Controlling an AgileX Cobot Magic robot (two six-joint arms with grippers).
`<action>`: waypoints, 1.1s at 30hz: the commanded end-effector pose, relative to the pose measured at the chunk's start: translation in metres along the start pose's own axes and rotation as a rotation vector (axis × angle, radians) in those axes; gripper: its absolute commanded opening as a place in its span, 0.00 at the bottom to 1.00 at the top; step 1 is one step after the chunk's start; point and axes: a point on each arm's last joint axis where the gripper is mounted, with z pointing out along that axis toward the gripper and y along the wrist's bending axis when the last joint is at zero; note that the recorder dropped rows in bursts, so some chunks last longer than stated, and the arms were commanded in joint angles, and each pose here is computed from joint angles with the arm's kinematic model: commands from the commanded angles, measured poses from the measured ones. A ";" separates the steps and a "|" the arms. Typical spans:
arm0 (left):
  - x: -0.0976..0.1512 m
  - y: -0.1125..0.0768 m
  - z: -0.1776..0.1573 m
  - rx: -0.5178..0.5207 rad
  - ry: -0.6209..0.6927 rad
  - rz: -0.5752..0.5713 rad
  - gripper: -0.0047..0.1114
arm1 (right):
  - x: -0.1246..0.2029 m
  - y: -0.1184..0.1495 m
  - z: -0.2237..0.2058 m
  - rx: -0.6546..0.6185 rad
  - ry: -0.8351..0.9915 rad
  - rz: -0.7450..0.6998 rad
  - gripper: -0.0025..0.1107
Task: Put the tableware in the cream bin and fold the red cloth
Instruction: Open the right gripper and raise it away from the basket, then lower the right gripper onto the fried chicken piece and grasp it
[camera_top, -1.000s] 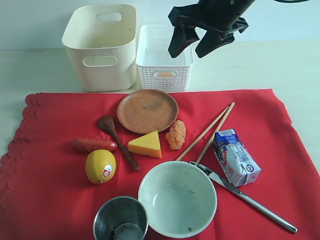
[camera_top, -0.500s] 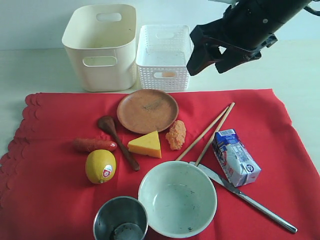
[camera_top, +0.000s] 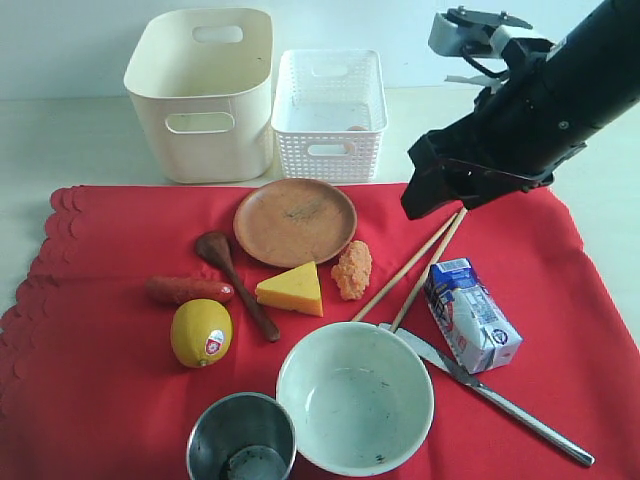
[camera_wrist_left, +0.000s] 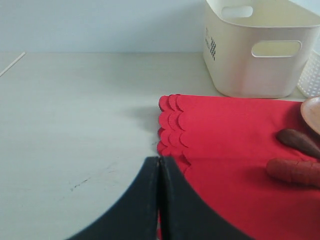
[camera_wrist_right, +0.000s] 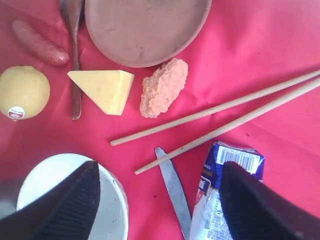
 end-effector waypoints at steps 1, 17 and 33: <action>0.000 0.000 0.000 -0.002 -0.010 -0.004 0.04 | 0.004 -0.002 0.003 0.009 -0.021 -0.011 0.59; 0.000 0.000 0.000 -0.002 -0.010 -0.004 0.04 | -0.006 0.002 0.016 -0.090 -0.107 -0.062 0.59; 0.000 0.000 0.000 -0.002 -0.010 -0.004 0.04 | -0.010 0.027 0.078 -0.061 -0.076 -0.164 0.59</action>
